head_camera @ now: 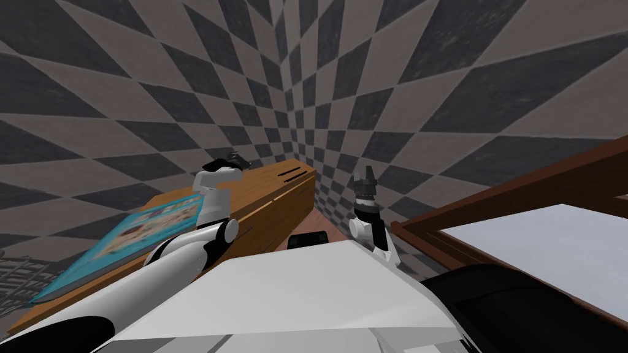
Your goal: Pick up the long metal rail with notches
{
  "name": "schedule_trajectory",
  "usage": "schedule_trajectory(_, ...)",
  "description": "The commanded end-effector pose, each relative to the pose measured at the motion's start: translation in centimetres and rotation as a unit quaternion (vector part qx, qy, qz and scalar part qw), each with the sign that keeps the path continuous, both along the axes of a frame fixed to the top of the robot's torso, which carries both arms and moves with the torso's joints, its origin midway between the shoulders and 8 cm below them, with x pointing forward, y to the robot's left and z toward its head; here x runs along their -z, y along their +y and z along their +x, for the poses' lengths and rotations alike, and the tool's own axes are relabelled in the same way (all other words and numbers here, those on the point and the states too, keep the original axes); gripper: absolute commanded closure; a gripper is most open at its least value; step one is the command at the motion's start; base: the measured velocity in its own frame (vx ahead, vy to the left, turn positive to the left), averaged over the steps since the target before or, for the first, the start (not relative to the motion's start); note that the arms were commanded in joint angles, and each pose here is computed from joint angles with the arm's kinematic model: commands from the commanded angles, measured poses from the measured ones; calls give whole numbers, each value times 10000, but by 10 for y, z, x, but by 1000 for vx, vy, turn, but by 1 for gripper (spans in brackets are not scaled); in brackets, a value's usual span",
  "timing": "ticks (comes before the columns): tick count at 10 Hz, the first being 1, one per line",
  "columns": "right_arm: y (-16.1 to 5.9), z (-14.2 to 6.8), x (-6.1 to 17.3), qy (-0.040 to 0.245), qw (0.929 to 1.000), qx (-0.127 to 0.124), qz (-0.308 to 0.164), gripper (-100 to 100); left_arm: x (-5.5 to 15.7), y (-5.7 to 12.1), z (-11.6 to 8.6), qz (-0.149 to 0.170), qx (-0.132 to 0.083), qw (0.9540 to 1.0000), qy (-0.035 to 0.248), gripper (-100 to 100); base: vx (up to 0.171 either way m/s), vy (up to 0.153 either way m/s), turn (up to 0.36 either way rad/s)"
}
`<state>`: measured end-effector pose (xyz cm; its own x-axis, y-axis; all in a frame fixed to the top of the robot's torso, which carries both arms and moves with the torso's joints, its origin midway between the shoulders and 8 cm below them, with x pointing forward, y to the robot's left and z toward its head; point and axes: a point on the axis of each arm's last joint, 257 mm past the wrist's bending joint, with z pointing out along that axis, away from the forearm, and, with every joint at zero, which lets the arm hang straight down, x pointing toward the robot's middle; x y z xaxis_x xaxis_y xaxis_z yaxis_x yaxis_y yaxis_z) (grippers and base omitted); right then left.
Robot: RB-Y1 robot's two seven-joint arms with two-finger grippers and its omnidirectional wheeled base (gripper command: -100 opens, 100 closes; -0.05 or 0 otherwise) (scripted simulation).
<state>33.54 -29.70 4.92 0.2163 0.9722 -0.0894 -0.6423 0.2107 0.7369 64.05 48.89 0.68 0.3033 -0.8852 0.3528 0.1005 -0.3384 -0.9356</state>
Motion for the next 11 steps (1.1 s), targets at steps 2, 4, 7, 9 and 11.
schedule_trajectory(2, 0, 0, 0, 0, 10000, 1, 0, 0, 16, 1, 7, -263, -3, 9991, 320, -100, -13, 2, -42)
schedule_trajectory(4, 0, 0, 0, 0, 10000, 0, 0, 0, 21, 0, 18, -591, 22, 9968, 541, -100, -15, -7, -143)
schedule_trajectory(7, 0, 0, 0, 0, 10000, 0, 0, 0, 35, -3, 25, -956, 34, 9911, 927, -100, -12, -10, -85)
schedule_trajectory(9, 0, 0, 0, 1, 10000, 1, 0, 0, 34, -7, 30, -1213, 70, 9864, 1104, -100, -6, -11, -84)
schedule_trajectory(11, 0, 0, 0, 0, 10000, 1, 0, 0, 53, -8, 28, -1328, 36, 9811, 1404, -100, -8, -10, -44)
